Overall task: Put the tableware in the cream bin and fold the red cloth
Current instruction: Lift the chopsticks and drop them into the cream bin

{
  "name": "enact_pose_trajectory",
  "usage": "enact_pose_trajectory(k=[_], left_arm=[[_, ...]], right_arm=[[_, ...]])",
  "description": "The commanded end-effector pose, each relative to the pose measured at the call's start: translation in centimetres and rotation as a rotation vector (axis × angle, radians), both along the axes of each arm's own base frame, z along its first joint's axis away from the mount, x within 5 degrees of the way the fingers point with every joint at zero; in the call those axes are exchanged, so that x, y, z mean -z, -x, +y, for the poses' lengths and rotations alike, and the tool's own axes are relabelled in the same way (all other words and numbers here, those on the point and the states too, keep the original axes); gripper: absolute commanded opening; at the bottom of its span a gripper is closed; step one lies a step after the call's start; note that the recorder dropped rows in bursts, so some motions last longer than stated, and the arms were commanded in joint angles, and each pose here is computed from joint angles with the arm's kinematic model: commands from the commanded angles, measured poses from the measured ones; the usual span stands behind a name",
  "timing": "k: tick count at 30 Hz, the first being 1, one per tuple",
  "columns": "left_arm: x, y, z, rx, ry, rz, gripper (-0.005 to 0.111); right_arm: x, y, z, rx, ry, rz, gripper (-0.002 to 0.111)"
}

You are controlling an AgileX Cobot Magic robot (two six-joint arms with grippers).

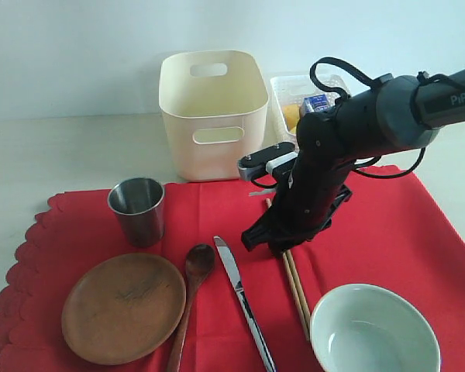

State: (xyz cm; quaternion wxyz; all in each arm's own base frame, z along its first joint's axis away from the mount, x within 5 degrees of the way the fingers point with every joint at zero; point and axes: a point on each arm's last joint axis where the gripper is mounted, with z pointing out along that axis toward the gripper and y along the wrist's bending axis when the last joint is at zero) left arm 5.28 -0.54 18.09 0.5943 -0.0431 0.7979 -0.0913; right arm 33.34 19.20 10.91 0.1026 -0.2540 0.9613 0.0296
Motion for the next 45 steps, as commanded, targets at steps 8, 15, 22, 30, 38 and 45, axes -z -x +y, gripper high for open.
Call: enact_pose_trajectory(k=[8, 15, 22, 30, 38, 45], left_arm=[[0.0, 0.0, 0.0, -0.001, 0.003, -0.007, 0.0], [0.0, 0.0, 0.0, -0.001, 0.003, -0.007, 0.0], [0.0, 0.0, 0.0, -0.001, 0.003, -0.007, 0.0], [0.0, 0.0, 0.0, -0.001, 0.003, -0.007, 0.0], [0.0, 0.0, 0.0, -0.001, 0.003, -0.007, 0.0], [0.0, 0.0, 0.0, -0.001, 0.003, -0.007, 0.0]], right_arm=[[-1.6, 0.0, 0.0, -0.006, -0.021, -0.047, 0.0], [-5.2, 0.1, 0.2, 0.027, -0.11, -0.125, 0.0], [-12.0, -0.9, 2.3, -0.055, -0.324, -0.255, 0.0], [-20.6, -4.3, 4.9, -0.194, -0.528, -0.622, 0.0], [-21.6, -9.2, 5.1, -0.2, -0.533, -0.807, 0.0], [-19.0, -12.6, 3.1, -0.273, -0.581, -0.863, 0.0]])
